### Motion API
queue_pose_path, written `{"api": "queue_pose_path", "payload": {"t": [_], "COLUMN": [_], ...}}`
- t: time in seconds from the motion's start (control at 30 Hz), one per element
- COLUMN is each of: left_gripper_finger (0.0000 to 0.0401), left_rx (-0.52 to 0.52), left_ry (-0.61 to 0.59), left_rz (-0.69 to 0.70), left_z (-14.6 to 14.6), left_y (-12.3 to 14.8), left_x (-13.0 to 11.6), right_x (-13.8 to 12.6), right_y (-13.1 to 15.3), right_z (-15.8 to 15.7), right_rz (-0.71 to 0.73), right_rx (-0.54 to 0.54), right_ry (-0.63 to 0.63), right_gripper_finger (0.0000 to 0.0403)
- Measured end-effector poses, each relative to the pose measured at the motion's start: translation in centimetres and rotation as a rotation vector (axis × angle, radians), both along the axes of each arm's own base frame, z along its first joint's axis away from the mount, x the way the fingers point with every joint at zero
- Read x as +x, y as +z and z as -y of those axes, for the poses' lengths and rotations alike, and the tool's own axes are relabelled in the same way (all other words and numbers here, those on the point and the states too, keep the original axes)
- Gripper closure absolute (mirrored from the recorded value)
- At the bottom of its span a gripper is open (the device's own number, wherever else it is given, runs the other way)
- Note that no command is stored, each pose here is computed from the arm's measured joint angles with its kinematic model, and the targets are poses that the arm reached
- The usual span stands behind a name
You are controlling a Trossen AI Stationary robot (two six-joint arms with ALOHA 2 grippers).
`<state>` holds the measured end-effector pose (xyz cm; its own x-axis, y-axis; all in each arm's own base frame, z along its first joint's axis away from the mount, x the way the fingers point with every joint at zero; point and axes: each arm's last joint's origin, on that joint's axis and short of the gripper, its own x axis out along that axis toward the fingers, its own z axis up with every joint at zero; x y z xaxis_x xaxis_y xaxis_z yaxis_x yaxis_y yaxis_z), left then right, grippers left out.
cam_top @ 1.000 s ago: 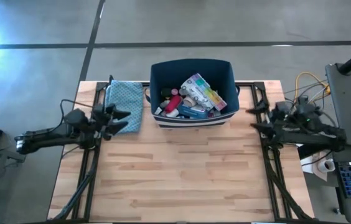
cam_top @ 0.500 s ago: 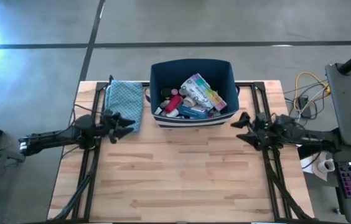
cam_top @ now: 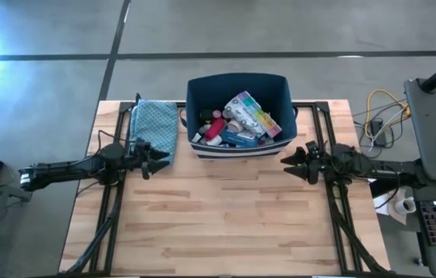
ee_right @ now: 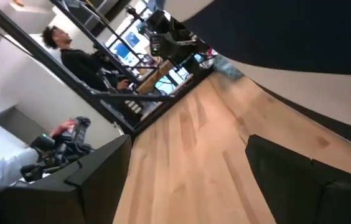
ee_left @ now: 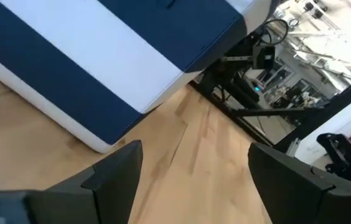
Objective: Pick & place medical supplies in basket/bin
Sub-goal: Return to Home Position
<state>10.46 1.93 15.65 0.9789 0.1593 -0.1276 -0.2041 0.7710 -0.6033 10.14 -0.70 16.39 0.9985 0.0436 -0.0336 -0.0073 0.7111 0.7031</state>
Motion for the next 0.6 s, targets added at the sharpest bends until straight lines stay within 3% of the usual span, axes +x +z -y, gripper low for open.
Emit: {"api": "queue_pose_path", "payload": {"t": [0.4,0.6], "left_gripper_finger": [0.0129,0.0129], "left_rx": [0.032,0.033], "left_ry": [0.001,0.003], "left_rz": [0.163,0.167], "left_z": [0.2,0.1], "left_y": [1.3,1.4], "left_x": [-0.9,-0.8], "right_x": [-0.5,-0.5], "right_y": [0.9,0.8], "right_z": [-0.1,-0.1], "right_rz": [0.103,0.093], "right_rx": [-0.012,-0.011], "right_ry": [0.000,0.002], "right_gripper_finger": [0.0099,0.0100]}}
